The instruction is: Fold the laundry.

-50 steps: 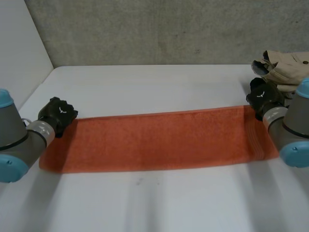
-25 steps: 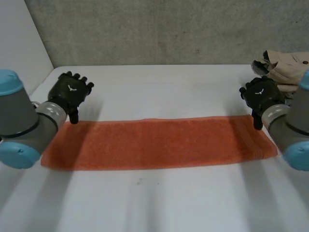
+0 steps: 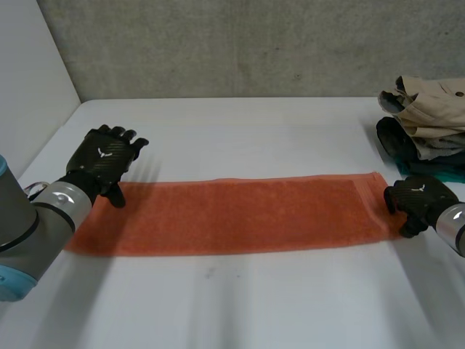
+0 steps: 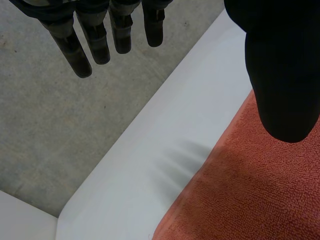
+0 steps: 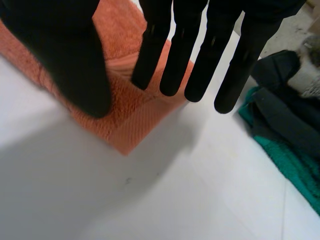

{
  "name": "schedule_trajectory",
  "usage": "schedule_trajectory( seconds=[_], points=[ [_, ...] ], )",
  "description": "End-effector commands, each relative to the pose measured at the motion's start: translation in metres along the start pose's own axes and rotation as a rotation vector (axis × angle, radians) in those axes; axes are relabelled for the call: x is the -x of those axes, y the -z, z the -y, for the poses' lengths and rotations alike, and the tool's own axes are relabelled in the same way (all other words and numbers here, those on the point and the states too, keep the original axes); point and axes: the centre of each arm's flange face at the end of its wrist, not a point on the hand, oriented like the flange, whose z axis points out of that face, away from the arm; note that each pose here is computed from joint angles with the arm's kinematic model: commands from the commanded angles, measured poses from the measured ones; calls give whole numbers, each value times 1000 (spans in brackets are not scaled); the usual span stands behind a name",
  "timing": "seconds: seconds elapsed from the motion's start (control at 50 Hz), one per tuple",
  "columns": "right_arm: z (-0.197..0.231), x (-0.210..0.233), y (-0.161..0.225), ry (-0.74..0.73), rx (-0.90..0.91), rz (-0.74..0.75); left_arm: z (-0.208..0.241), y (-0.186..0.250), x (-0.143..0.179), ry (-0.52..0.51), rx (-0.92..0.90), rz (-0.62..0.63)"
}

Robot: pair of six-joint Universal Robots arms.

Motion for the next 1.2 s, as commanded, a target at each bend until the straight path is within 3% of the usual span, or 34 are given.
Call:
schedule_trajectory(
  seconds=[0.02,0.18,0.24,0.34,0.52,0.62,0.7,0.84,0.98,1.06,1.1,1.2],
  points=[
    [-16,1,-12,-19,31,-19,0,-1,-2,-2,-2,1],
    [-12,-108,31,57,21,-417,8,3,3,-9,-24,19],
    [-25,-135,40,146,84,-479,14,6,7,-12,-40,33],
    [-24,-143,39,220,90,-484,13,8,7,14,-35,33],
    [70,-32,18,314,-275,-254,14,13,5,42,-36,31],
    [130,73,40,413,-596,-73,19,16,8,39,-51,40],
    [146,146,64,464,-750,101,23,18,6,37,-64,36],
    [111,265,73,527,-741,438,31,20,-7,49,-87,-1],
    [101,272,74,496,-622,480,49,18,-21,43,-153,-38],
    [117,245,71,329,-559,372,63,13,-36,32,-199,-71],
    [124,210,65,202,-511,282,70,11,-40,30,-217,-73],
    [103,170,62,39,-334,244,82,10,-54,30,-233,-74]
  ],
)
